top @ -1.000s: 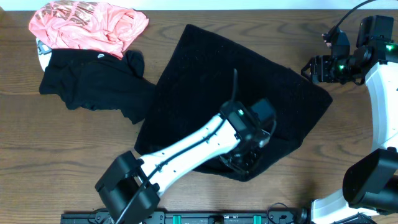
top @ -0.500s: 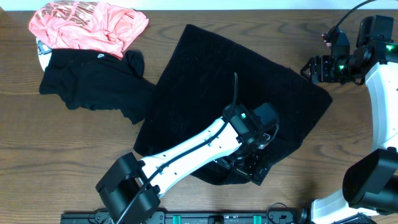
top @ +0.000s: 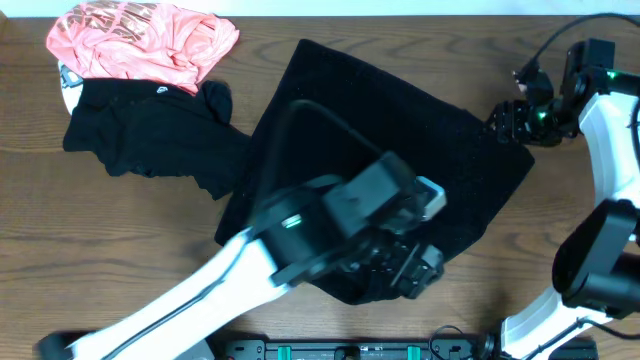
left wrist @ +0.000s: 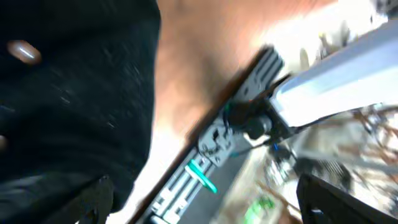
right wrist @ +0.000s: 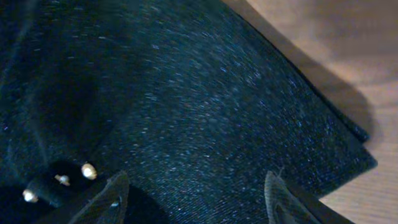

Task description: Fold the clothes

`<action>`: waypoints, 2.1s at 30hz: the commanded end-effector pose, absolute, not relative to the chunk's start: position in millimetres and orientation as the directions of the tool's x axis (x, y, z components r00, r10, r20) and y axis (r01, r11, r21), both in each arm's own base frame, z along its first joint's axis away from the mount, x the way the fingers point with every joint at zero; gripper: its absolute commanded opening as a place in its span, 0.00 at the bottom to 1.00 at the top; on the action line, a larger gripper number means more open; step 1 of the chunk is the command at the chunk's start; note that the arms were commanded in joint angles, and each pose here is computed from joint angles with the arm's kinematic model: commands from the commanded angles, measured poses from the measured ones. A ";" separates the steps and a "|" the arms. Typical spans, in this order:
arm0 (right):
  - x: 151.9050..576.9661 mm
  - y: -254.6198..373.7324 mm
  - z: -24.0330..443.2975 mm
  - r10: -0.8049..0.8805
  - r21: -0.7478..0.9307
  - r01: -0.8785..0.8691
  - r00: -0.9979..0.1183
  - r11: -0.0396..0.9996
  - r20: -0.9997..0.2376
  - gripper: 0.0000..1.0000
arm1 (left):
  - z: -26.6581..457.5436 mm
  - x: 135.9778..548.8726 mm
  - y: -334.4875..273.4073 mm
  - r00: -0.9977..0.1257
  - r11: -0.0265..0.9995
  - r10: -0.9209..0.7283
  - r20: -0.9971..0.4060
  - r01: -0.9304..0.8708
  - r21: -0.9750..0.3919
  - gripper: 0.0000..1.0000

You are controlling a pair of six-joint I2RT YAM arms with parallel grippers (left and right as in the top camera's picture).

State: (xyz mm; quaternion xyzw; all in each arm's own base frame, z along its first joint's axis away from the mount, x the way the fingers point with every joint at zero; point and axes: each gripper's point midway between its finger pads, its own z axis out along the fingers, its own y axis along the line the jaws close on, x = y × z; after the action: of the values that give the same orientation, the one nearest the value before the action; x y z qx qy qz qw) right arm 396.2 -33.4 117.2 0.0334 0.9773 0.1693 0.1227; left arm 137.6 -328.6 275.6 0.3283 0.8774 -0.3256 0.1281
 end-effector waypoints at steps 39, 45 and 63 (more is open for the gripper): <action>366.3 -117.2 8.5 0.496 0.285 0.436 -0.848 0.854 -0.188 0.27 | 230.5 251.9 -276.4 -0.816 0.880 0.322 -0.480 0.445 -0.166 0.95; 369.2 -116.2 7.8 0.493 0.291 0.430 -0.848 0.855 -0.196 0.50 | 231.1 260.8 -269.5 -0.823 0.892 0.296 -0.484 0.419 -0.168 0.95; 381.0 -110.7 -14.4 0.484 0.327 0.410 -0.853 0.852 -0.193 0.01 | 230.8 265.3 -265.1 -0.822 0.895 0.296 -0.487 0.417 -0.160 0.95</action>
State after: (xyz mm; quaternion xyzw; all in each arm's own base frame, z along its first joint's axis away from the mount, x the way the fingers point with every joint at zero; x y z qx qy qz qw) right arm 379.4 -113.5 -1.4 0.2370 0.9521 0.1329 0.1403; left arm 261.9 -267.7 229.5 0.1896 0.9457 -0.1366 0.2260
